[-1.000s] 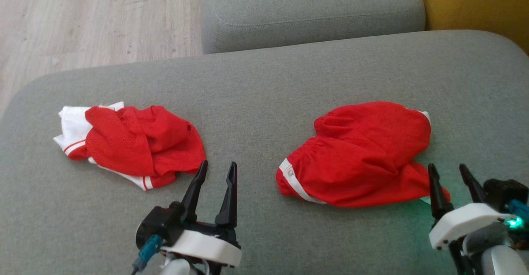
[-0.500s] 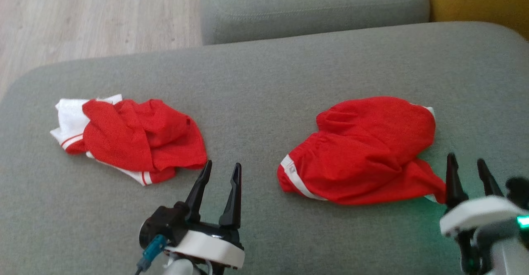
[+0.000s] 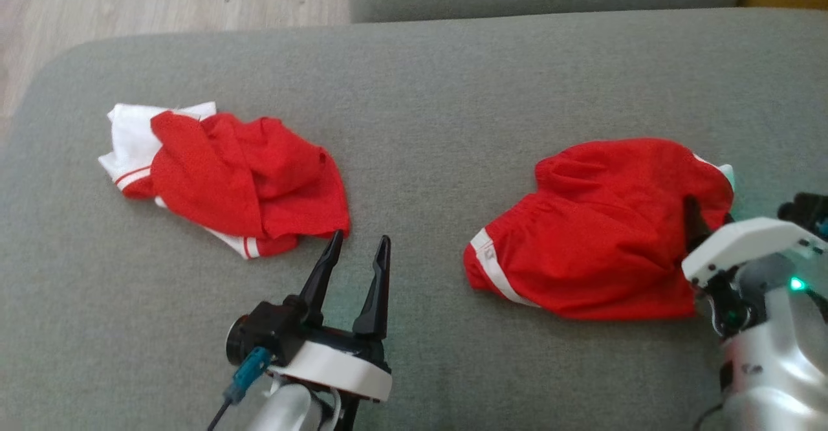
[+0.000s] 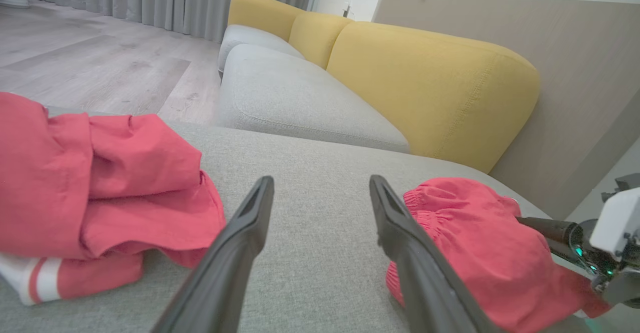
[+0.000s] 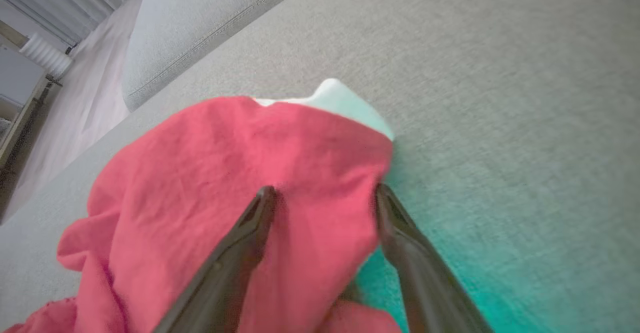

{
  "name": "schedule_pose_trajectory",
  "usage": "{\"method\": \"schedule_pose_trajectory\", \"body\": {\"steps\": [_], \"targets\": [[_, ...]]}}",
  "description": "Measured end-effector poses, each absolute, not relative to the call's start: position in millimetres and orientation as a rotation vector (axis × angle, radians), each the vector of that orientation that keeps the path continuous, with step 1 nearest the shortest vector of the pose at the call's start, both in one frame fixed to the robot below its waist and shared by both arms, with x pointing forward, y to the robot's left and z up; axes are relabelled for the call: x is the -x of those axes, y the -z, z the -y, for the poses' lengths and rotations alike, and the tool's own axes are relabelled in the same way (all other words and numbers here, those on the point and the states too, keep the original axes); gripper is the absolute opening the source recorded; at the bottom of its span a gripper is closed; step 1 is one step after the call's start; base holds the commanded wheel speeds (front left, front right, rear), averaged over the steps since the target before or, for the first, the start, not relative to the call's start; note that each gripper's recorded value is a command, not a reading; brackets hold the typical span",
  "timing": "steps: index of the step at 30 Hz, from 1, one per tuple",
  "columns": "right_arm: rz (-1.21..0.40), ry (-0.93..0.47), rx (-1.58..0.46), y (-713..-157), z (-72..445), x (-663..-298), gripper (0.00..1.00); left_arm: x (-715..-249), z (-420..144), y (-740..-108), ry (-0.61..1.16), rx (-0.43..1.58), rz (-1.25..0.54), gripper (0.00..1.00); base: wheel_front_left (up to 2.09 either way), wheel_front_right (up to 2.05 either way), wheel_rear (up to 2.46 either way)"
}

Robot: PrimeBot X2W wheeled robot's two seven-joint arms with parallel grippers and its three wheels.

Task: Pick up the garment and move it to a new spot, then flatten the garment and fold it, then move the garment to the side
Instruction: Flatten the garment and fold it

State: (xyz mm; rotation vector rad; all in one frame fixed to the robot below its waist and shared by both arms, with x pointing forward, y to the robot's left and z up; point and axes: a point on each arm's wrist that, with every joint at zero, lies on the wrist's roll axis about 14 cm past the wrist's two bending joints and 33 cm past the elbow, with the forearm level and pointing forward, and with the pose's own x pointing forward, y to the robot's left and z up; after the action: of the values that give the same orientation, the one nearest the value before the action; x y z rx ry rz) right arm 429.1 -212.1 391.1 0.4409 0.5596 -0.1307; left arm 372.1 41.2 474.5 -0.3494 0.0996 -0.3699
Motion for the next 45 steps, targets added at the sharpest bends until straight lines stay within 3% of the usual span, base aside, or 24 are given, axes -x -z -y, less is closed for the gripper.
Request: {"method": "schedule_pose_trajectory", "body": {"steps": [1,2,24,25,26,32,38,45], "targets": [[-0.576,0.123,-0.44,-388,208,-432,0.7,-373,-42,-474,0.368,0.349,-0.101,1.0,0.0,0.0,0.0],[-0.584,0.116,-0.444,-387,205,-436,0.0,-373,-43,-473,0.366,0.349,-0.103,1.0,0.0,0.0,0.0],[-0.312,-0.147,-0.189,-500,144,-547,0.0,-372,-71,-475,0.273,0.36,-0.09,1.0,0.0,0.0,0.0],[-0.313,-0.154,-0.169,-500,142,-550,0.22,-372,-72,-475,0.267,0.36,-0.09,1.0,0.0,0.0,0.0],[-0.321,-0.163,-0.134,-497,140,-553,1.0,-372,-73,-474,0.263,0.36,-0.092,1.0,0.0,0.0,0.0],[-0.302,-0.154,-0.013,-497,155,-560,1.0,-376,-73,-473,0.255,0.369,-0.094,1.0,0.0,0.0,0.0],[-0.122,-0.089,0.019,-533,193,-555,1.0,-386,-63,-488,0.291,0.372,-0.054,1.0,0.0,0.0,0.0],[-0.002,-0.012,0.012,-536,231,-505,1.0,-391,-47,-505,0.347,0.38,-0.011,1.0,0.0,0.0,0.0]]}}
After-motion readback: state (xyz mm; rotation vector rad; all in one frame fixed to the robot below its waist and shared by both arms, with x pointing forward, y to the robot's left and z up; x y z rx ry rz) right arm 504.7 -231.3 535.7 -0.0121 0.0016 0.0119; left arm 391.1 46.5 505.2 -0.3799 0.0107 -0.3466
